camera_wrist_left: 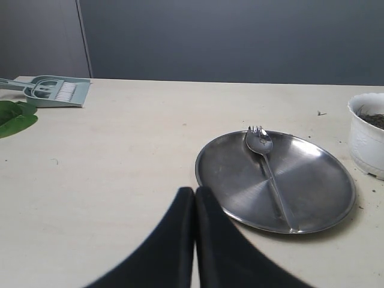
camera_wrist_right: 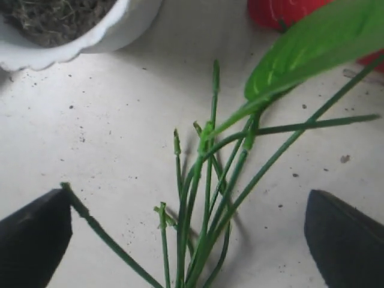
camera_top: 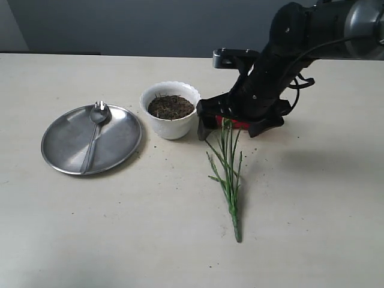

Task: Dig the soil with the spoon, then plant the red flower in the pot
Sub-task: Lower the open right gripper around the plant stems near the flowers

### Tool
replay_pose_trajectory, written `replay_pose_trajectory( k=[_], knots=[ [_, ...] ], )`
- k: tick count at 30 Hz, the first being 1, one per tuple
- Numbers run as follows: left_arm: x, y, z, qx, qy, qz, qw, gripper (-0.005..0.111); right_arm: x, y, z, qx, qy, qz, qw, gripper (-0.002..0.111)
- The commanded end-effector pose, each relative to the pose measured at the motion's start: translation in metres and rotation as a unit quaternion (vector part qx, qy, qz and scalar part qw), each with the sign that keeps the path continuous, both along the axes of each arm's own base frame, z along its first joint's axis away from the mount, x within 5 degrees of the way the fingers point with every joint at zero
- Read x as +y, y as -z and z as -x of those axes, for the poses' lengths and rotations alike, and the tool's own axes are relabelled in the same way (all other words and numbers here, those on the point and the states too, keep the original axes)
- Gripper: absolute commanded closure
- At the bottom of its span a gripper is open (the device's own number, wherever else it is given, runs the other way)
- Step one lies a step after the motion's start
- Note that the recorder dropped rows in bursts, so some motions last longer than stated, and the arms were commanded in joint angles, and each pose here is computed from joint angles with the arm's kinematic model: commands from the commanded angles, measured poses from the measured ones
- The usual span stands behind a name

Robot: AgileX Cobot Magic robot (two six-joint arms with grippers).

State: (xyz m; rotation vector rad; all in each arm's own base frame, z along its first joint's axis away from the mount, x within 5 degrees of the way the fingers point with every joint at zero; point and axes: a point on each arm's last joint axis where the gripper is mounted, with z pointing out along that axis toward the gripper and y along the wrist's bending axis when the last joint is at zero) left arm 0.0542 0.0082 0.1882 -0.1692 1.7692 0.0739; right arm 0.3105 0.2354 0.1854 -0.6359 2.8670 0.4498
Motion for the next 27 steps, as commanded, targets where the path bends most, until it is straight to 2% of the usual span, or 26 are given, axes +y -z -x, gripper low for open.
replay_pose_trajectory(
  k=[1, 10, 15, 27],
  knots=[
    [0.0, 0.001, 0.0, -0.004, 0.001, 0.001, 1.0, 0.106, 0.013, -0.002, 0.004, 0.0, -0.015, 0.047, 0.999, 0.004],
    [0.0, 0.001, 0.0, -0.004, 0.001, 0.001, 1.0, 0.106, 0.026, -0.003, 0.007, 0.003, -0.025, 0.072, 0.997, 0.004],
    [0.0, 0.001, 0.0, -0.004, 0.001, 0.001, 1.0, 0.106, 0.025, 0.009, 0.006, 0.014, -0.026, 0.092, 0.995, 0.004],
    [0.0, 0.001, 0.0, -0.004, 0.001, 0.002, 1.0, 0.106, 0.029, 0.03, 0.0, 0.015, -0.017, 0.09, 0.996, 0.004]
  ],
)
